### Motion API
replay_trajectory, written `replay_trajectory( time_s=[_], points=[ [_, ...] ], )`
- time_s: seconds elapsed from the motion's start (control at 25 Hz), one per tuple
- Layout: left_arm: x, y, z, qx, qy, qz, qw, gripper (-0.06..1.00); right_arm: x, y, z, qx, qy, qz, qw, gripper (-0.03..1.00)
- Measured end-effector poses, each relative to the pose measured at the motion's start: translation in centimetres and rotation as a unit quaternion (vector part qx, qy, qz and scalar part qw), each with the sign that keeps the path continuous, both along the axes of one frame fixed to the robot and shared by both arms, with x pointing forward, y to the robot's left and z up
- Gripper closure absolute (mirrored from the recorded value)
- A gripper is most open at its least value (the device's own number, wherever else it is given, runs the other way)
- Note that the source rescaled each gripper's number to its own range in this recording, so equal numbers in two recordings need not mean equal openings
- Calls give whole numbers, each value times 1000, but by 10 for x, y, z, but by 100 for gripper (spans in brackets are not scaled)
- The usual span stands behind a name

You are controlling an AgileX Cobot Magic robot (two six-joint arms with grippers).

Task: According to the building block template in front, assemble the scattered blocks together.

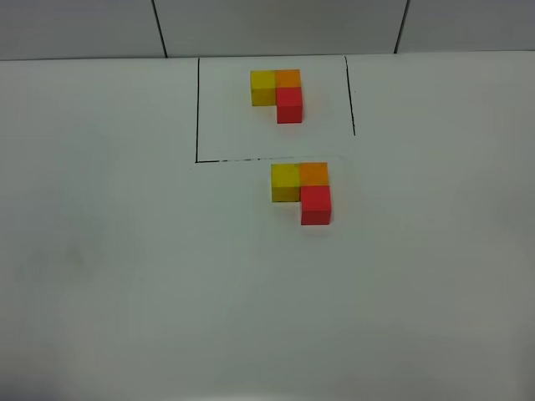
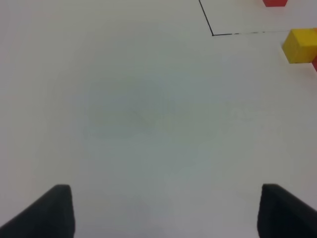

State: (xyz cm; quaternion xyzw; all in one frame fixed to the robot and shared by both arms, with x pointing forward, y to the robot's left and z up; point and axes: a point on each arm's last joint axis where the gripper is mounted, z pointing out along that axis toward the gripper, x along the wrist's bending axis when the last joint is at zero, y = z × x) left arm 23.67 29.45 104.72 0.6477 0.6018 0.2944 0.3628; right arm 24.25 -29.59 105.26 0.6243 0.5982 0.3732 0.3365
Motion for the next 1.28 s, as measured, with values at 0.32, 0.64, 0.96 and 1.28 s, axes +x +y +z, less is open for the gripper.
replay_trajectory(
  time_s=[0.32, 0.64, 0.96, 1.28],
  points=[
    [0, 0, 0, 0, 0, 0, 1000, 25, 0, 1, 0, -7, 0, 8, 1000, 18],
    [0, 0, 0, 0, 0, 0, 1000, 25, 0, 1, 0, -8, 0, 10, 1000, 18],
    [0, 0, 0, 0, 0, 0, 1000, 25, 0, 1, 0, -8, 0, 10, 1000, 18],
    [0, 0, 0, 0, 0, 0, 1000, 25, 0, 1, 0, -8, 0, 10, 1000, 18]
  ],
)
